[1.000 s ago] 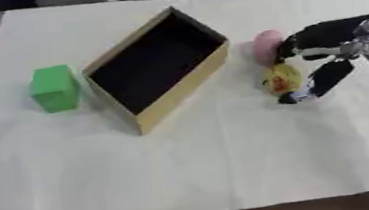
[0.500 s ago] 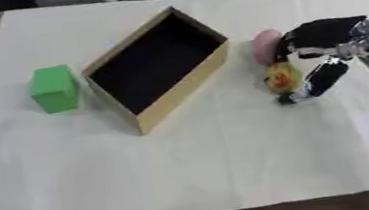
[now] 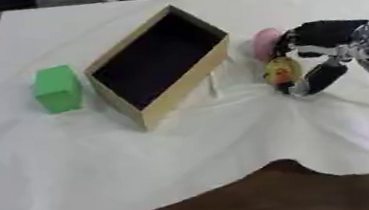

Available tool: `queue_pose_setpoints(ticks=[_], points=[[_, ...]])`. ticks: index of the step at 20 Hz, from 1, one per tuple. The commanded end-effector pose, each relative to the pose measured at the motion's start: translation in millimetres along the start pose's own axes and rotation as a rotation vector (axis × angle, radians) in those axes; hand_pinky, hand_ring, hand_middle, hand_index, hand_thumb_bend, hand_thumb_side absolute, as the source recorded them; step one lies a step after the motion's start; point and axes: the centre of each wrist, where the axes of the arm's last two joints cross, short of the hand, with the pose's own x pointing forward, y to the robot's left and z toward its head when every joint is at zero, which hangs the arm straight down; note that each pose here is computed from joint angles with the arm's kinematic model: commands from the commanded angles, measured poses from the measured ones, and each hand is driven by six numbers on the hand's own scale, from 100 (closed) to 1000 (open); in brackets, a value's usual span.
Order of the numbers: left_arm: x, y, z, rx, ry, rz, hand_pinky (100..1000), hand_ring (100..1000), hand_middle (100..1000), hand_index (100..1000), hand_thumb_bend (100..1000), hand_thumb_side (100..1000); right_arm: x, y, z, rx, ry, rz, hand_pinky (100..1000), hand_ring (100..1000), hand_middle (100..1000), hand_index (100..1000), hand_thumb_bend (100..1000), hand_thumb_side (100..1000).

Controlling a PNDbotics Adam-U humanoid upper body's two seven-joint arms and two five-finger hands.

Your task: Pick up objects on the table and place them in the box.

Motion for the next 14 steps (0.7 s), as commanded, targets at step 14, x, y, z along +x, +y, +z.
queue_pose_setpoints(ticks=[14], points=[[5.3, -0.5, -4.3, -0.018, -0.025, 0.007, 753, 618, 625, 820, 242, 1000, -4.4, -45.0, 28.1, 0.015, 0.013, -0.052, 824, 804, 623, 757, 153, 404]])
